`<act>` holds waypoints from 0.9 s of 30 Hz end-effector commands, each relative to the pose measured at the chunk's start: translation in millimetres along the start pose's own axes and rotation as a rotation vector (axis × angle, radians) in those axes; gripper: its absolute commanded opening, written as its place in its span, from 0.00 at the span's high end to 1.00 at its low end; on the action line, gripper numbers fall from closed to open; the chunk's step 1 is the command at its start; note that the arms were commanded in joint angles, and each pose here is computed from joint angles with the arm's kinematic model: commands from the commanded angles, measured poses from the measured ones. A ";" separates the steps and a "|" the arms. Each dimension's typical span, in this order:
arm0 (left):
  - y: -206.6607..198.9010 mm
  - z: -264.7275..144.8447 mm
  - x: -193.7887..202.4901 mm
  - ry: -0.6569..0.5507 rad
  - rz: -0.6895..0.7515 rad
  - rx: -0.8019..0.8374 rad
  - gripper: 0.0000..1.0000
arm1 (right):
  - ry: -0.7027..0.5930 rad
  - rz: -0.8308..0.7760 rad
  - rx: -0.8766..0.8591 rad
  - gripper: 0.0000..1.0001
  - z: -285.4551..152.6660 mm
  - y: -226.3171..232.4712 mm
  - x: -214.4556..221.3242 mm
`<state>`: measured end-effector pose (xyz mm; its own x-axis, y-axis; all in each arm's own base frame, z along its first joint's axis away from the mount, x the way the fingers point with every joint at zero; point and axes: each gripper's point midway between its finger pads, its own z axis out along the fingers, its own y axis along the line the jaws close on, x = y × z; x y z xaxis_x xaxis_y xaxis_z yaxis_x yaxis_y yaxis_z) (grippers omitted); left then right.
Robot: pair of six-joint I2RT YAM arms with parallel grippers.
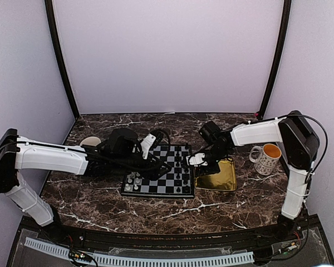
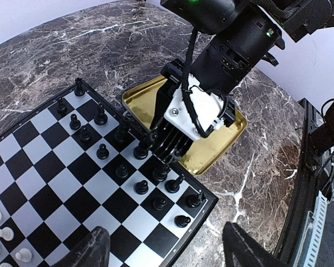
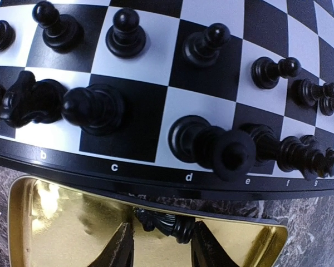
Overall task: Set up the chess pieces on the board
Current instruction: Move the knight to the storage box.
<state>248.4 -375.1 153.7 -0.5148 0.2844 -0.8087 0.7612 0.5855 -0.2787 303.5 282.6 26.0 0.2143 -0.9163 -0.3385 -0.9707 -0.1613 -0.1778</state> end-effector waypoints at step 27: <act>-2.1 0.4 -2.2 -0.018 -0.014 0.009 0.28 | 0.035 0.153 -0.160 0.68 -27.1 45.1 28.9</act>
<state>248.8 -376.8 145.6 -0.5361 0.2852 -0.7945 0.7507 0.5914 -0.2943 258.6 239.8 21.4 0.1195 -0.9532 -0.2777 -0.9912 -0.1308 0.0225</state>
